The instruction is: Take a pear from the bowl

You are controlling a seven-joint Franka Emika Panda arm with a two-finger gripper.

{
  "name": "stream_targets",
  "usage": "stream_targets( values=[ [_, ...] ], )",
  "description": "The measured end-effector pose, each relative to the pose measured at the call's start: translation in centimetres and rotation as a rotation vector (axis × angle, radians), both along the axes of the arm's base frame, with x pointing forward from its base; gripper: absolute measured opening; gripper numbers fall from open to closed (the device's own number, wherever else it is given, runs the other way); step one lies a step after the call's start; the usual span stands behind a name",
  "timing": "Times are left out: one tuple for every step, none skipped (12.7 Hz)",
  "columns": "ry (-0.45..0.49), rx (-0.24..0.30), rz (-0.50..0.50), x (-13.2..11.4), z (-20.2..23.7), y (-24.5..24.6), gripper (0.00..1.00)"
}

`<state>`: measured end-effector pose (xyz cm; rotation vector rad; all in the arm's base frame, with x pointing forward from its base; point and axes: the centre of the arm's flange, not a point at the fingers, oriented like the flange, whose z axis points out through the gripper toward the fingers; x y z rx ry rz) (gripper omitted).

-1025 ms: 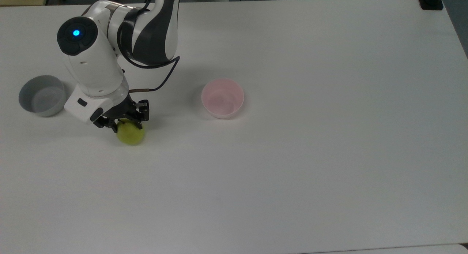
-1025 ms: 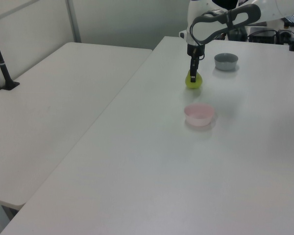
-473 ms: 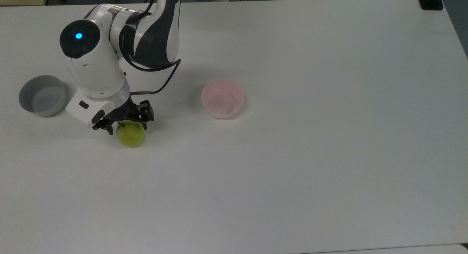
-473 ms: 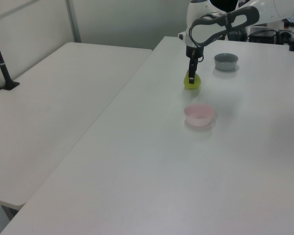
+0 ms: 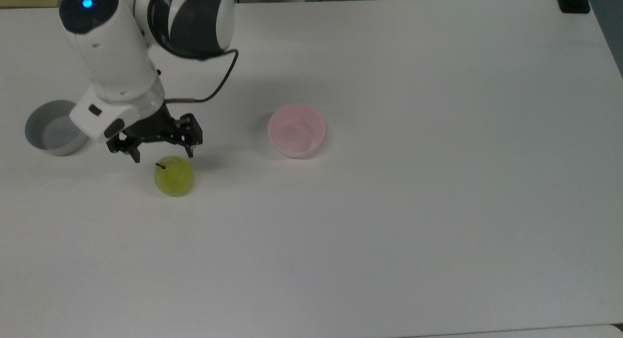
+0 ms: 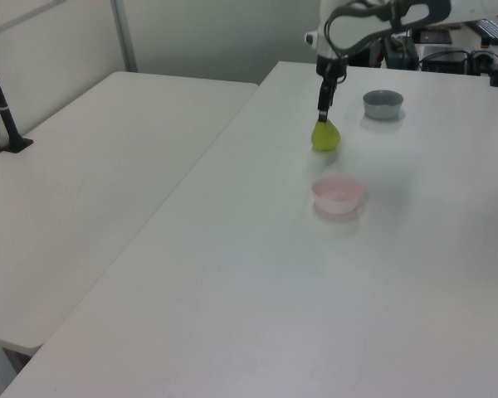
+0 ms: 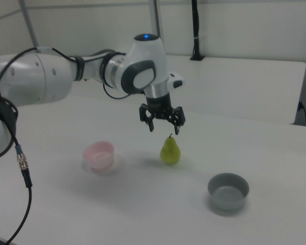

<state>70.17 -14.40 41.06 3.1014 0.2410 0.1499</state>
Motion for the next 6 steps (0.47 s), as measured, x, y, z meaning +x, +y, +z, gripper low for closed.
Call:
stream_targets(
  values=[
    [0.01, 0.015, -0.003, -0.9, 2.4, 0.3, 1.0],
    [0.019, 0.025, -0.003, -1.6, 4.1, 0.4, 1.0],
    [0.041, 0.044, -0.002, -2.8, 6.4, 0.6, 1.0],
    [0.065, 0.062, 0.001, -4.2, 8.8, 0.9, 1.0],
    [0.086, 0.079, 0.005, -5.6, 10.9, 1.2, 1.0],
    [0.108, 0.097, 0.011, -7.2, 13.2, 1.5, 1.0]
  ],
)
